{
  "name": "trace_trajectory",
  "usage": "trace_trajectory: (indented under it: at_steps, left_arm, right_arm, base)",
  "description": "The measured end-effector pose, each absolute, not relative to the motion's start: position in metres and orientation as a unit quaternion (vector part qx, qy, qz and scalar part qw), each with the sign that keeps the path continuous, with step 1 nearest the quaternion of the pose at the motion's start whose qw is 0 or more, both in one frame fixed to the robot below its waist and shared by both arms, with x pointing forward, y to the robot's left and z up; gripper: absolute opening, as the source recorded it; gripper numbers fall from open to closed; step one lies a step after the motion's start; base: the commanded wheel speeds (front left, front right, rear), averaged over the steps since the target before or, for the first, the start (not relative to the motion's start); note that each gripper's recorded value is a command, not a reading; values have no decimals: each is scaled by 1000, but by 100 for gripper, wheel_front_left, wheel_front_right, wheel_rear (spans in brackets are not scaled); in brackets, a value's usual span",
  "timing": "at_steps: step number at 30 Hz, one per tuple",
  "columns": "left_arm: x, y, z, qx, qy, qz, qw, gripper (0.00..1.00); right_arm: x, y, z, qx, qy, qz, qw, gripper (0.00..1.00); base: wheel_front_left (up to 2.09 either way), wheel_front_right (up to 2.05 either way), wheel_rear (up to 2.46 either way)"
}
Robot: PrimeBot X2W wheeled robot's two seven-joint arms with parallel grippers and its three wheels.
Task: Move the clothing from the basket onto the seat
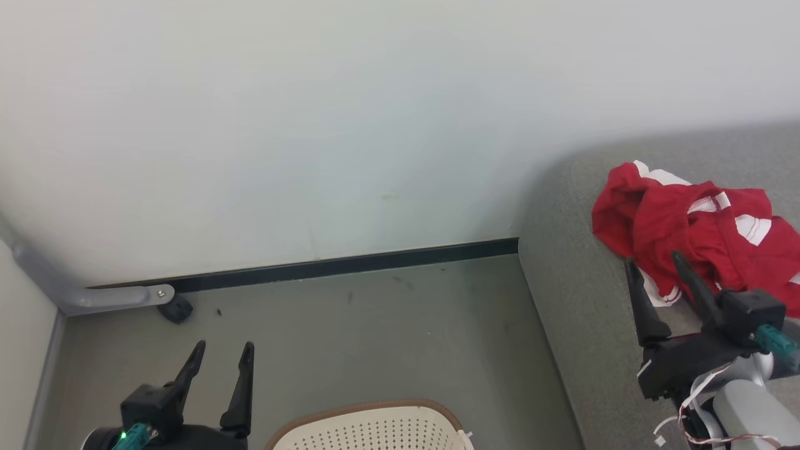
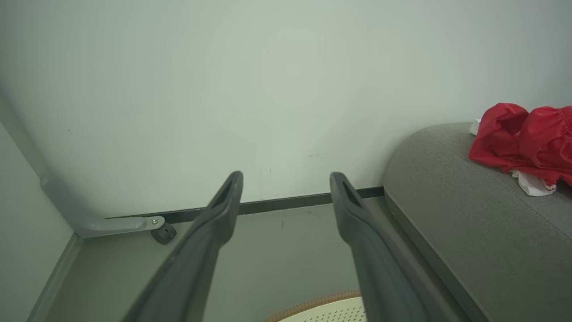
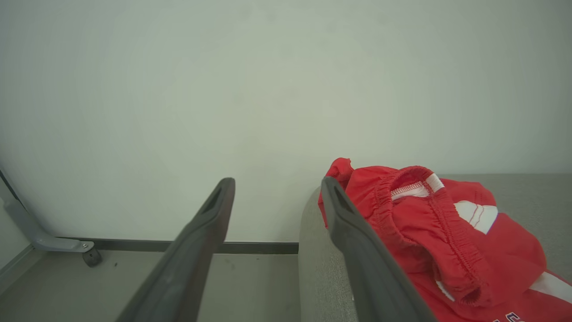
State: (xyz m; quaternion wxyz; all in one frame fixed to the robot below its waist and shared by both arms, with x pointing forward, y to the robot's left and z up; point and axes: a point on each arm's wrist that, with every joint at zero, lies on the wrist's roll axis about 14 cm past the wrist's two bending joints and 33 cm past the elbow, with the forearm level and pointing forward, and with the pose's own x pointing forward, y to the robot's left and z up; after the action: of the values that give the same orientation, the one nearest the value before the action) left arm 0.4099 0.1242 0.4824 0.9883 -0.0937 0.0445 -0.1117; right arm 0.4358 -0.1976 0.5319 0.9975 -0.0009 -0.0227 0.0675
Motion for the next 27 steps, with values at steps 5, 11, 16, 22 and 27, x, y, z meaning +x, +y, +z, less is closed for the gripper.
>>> trace_trajectory:
  at_steps: [5, 11, 16, 22, 27]
  left_arm:
    - [388, 152, 476, -93, 48, -68, 992, 100]
    - [367, 177, 471, -99, 50, -30, 993, 100]
    - [352, 195, 470, -103, 47, 1, 994, 100]
    - [341, 208, 469, -103, 43, 24, 994, 100]
    - [342, 205, 476, -108, 29, 24, 993, 100]
  right_arm:
    - [419, -174, 535, 10, -36, 83, 996, 100]
    - [405, -152, 539, 23, -49, 100, 993, 100]
    - [391, -139, 542, 35, -59, 108, 992, 100]
    - [379, -133, 542, 48, -64, 106, 991, 100]
    - [368, -133, 531, 51, -52, 101, 992, 100]
  base:
    - [0, 0, 0]
    - [0, 0, 0]
    - [0, 0, 0]
    - [0, 0, 0]
    - [0, 0, 0]
